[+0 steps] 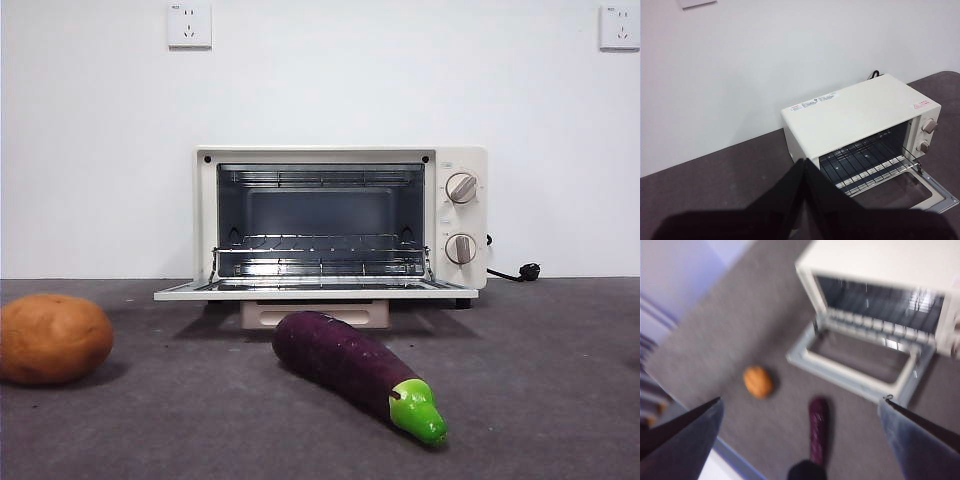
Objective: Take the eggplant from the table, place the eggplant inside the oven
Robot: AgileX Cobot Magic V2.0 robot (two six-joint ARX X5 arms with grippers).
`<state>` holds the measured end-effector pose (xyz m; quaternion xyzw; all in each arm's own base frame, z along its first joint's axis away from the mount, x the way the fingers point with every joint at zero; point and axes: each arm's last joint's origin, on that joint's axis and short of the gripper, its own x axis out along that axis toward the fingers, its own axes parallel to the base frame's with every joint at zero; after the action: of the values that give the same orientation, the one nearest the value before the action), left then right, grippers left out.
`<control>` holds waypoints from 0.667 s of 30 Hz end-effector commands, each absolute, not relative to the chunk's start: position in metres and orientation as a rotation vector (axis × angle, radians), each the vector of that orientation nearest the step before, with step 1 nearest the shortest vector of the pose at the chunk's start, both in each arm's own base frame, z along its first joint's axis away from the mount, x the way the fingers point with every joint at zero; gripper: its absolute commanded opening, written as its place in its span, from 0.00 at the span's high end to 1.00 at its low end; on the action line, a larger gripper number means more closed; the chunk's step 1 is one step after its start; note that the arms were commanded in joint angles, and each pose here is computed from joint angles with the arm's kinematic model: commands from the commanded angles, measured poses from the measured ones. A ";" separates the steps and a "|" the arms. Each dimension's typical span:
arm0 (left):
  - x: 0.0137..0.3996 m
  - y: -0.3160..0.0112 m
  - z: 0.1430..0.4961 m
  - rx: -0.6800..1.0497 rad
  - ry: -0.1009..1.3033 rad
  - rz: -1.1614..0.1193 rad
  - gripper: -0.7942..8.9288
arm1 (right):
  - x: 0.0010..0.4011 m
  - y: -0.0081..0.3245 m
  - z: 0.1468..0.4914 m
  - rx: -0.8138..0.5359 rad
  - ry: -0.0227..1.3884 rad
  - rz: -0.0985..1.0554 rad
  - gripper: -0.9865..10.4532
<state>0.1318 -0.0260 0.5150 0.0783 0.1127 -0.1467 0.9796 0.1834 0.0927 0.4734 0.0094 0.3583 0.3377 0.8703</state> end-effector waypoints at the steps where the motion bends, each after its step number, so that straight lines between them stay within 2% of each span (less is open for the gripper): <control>1: 0.128 -0.025 0.516 0.171 0.214 -0.290 0.92 | 0.193 0.108 0.461 -0.074 0.821 0.684 0.31; 11: 0.128 -0.025 0.515 0.175 0.217 -0.291 0.92 | 0.233 0.178 0.396 -0.269 1.131 0.703 0.31; 15: 0.127 -0.025 0.515 0.183 0.216 -0.292 0.92 | 0.245 0.203 0.352 -0.337 1.256 0.717 0.31; 20: 0.127 -0.025 0.515 0.185 0.217 -0.292 0.92 | 0.248 0.221 0.298 -0.371 1.323 0.728 0.31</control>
<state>0.1277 -0.0253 0.5154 0.0850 0.1104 -0.1473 0.9792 0.2490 0.2197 0.3068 -0.1637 0.5889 0.3298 0.7194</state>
